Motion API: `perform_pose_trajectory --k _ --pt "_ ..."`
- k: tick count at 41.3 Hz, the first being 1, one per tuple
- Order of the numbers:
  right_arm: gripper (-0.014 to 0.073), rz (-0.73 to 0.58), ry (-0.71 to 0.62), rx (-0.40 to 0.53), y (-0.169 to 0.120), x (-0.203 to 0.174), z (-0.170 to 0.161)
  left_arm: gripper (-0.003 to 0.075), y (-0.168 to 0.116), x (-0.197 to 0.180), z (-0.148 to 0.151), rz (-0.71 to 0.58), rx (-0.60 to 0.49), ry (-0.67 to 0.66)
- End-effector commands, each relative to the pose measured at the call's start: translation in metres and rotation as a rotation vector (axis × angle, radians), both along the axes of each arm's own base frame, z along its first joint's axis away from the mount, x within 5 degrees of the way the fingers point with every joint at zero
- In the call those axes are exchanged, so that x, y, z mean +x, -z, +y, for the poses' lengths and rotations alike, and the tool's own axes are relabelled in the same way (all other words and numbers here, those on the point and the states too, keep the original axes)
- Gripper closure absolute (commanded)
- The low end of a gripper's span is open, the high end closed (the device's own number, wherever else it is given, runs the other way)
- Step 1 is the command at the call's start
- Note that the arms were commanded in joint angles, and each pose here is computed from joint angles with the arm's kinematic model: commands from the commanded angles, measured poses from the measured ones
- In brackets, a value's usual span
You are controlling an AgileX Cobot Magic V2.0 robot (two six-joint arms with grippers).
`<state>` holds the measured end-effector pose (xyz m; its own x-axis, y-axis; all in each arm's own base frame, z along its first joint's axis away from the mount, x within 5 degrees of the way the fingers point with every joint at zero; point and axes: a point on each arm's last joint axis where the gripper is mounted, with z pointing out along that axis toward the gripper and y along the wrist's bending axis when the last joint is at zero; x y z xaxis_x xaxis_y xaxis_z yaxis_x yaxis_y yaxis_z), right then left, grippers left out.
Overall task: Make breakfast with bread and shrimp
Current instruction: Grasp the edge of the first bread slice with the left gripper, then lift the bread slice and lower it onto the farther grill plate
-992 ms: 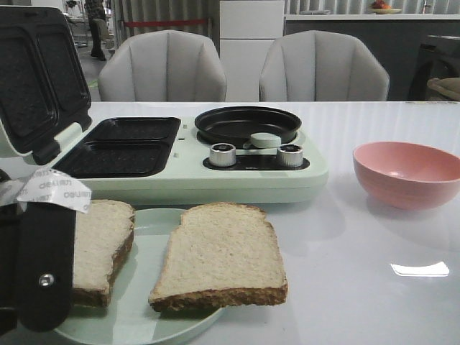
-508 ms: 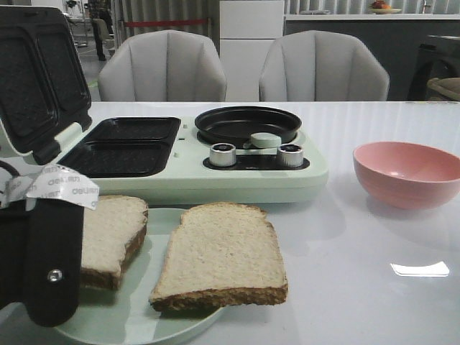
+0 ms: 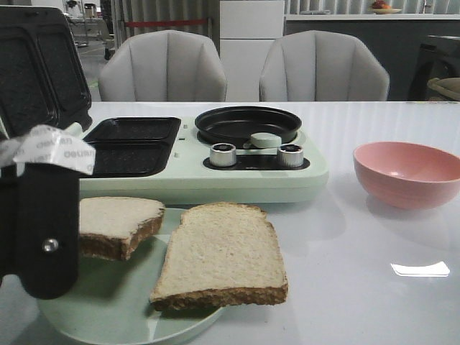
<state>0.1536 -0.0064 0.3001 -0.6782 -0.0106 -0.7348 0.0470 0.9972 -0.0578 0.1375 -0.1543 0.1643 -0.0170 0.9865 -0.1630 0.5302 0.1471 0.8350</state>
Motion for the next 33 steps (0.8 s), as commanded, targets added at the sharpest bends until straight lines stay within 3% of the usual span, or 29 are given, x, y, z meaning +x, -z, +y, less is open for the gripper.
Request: perform_pose_trajectory --k 1,14,23,33 --pt "-0.0015 -0.091 -0.011 -0.029 -0.014 0.005 -0.001 0.0619 -0.026 -0.001 0.000 -0.123 -0.077 -0.023" --pt "-0.0015 -0.091 -0.011 -0.029 -0.014 0.005 -0.001 0.0619 -0.066 -0.012 0.012 -0.291 -0.133 -0.036" --pt "-0.0015 -0.091 -0.011 -0.029 -0.014 0.005 -0.001 0.0619 -0.100 -0.008 0.004 -0.363 -0.165 0.000" --pt "-0.0015 -0.091 -0.011 -0.029 -0.014 0.005 -0.001 0.0620 -0.126 0.023 -0.001 -0.331 -0.220 0.040"
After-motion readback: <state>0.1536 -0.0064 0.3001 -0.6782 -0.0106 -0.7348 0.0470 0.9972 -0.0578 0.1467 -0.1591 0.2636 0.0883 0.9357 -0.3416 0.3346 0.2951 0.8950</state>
